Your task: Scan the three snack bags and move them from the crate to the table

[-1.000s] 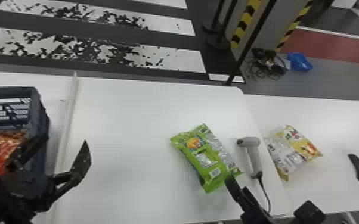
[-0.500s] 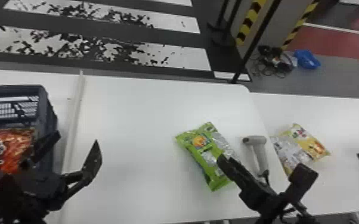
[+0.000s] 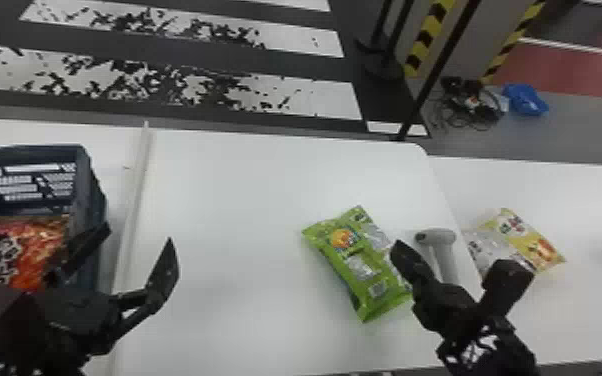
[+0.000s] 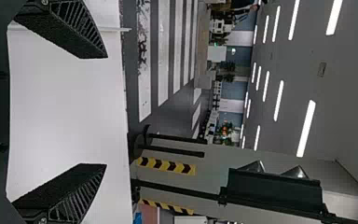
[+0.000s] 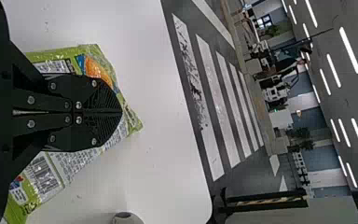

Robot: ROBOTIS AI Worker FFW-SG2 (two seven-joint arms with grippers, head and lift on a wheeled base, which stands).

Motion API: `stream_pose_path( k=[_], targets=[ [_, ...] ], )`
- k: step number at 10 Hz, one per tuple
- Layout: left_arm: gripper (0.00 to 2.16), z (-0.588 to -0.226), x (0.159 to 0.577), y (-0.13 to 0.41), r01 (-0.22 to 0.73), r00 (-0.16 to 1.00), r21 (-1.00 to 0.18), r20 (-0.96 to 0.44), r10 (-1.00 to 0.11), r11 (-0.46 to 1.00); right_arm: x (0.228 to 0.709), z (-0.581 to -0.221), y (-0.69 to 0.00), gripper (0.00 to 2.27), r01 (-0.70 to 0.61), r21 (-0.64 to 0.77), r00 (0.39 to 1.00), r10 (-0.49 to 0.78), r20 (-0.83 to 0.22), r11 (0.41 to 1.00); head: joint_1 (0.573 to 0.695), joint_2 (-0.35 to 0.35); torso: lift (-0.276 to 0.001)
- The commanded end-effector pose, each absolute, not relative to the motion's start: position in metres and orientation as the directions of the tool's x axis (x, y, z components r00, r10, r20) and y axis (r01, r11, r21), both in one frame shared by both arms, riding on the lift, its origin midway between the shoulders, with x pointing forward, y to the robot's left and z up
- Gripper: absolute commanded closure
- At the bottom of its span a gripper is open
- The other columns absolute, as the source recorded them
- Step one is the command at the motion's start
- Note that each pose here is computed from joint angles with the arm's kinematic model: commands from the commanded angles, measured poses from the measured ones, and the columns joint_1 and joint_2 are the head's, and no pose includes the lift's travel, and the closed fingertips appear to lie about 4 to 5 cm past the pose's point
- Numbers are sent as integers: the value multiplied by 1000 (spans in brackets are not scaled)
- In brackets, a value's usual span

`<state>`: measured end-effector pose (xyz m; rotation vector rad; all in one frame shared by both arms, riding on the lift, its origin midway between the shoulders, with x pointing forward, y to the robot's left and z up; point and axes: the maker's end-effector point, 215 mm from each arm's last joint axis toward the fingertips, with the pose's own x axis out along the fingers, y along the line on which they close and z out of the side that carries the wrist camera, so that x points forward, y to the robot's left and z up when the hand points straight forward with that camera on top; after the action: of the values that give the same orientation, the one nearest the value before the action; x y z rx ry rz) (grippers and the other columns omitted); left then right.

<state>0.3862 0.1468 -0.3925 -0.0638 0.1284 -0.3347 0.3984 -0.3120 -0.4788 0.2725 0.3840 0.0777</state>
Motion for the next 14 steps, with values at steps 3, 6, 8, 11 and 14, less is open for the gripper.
stream_pose_path(
  k=[3,6,8,11,14],
  targets=[
    [36,-396,383,145,332,932,-80,-125,-340,940,400,-511,-342,2243,18,223,919,71,-387,975,695,-264,-62],
    [36,-396,382,145,333,932,-81,-123,-341,939,401,-531,-355,2243,36,197,914,48,-402,980,695,-287,-62],
    [36,-396,382,145,333,932,-81,-124,-341,940,400,-534,-362,2243,34,184,915,43,-401,982,695,-301,-62],
    [36,-395,385,145,330,933,-81,-121,-338,940,377,-535,-349,2243,28,225,917,65,-394,974,695,-305,-62],
    [36,-394,388,144,332,933,-80,-115,-340,940,361,-520,-323,2243,3,270,931,96,-353,963,695,-289,-62]
  ],
)
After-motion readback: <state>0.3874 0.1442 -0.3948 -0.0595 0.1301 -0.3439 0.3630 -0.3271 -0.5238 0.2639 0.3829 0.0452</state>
